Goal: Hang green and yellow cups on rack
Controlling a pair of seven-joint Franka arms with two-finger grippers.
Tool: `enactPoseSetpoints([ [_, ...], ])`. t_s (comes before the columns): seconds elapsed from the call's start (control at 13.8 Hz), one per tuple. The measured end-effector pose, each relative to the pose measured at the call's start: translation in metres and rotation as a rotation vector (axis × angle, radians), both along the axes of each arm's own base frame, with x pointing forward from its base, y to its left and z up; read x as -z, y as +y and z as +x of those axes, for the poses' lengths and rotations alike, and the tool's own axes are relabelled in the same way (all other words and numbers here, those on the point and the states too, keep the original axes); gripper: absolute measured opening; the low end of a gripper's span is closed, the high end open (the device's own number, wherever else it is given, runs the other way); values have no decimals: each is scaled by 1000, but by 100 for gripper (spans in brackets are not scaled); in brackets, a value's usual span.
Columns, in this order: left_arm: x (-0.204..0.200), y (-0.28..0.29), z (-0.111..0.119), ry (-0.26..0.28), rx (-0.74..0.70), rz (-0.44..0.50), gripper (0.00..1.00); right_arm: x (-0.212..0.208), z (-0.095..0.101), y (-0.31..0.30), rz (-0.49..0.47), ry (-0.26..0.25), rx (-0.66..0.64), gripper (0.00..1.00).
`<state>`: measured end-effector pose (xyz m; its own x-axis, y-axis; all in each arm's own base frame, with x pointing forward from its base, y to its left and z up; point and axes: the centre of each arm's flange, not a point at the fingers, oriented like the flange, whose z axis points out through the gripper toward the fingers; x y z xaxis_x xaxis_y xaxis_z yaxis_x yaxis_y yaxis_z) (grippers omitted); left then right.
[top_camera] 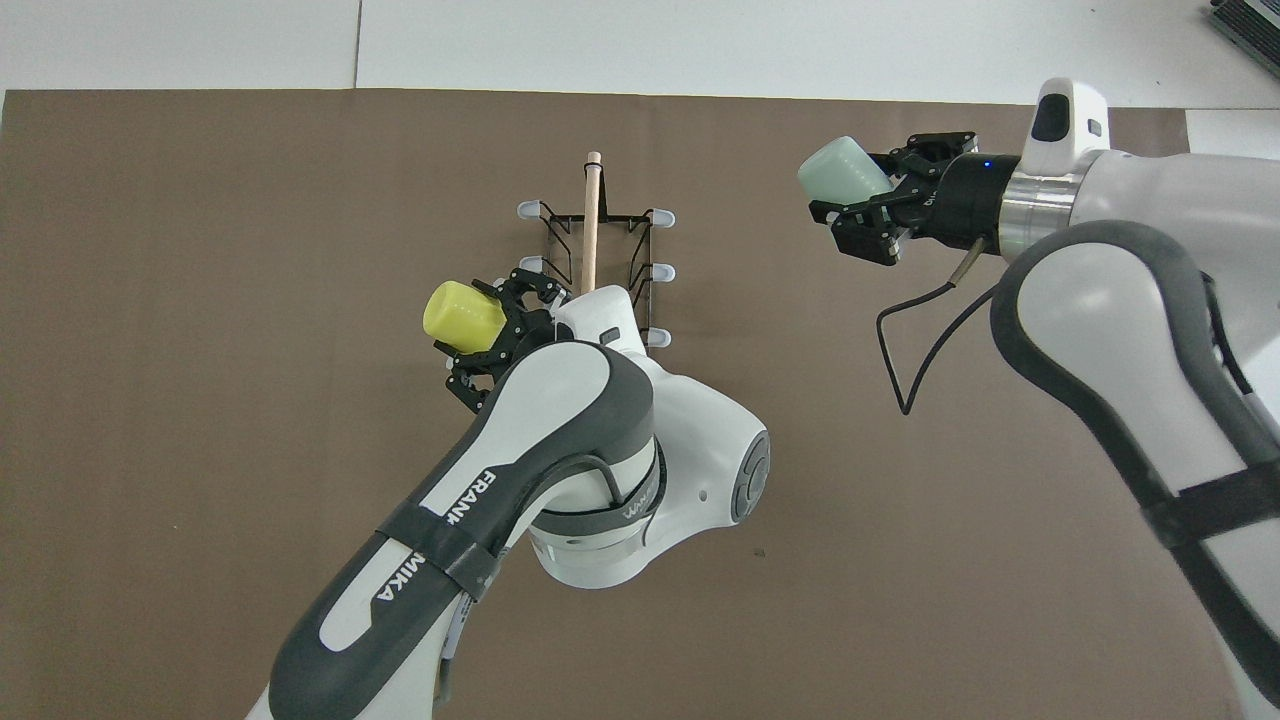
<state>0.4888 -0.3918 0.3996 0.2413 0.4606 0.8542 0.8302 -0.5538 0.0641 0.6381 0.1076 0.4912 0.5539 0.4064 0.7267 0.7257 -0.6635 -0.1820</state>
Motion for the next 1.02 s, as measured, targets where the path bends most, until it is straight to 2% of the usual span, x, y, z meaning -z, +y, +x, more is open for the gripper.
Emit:
enactPoseSetpoints([
  [0.15,6,-2,-1,-1,-1,0,70,9,-7,-2,103,-21,12,70],
  [0.36,11,-9,-6,-2,7,1,70,10,-17,-2,181,-54,28,70],
  [0.65,11,-22,-17,-5,32,-2,70,27,-34,28,348,-152,149,70],
  [0.8,11,-25,-20,-17,30,-11,70,40,-46,52,375,-144,188,70],
  [0.94,11,-26,-20,-23,28,-16,87,43,-50,58,367,-139,200,70],
  [1.02,10,-27,-20,-25,28,-19,99,42,-50,56,366,-140,203,70],
])
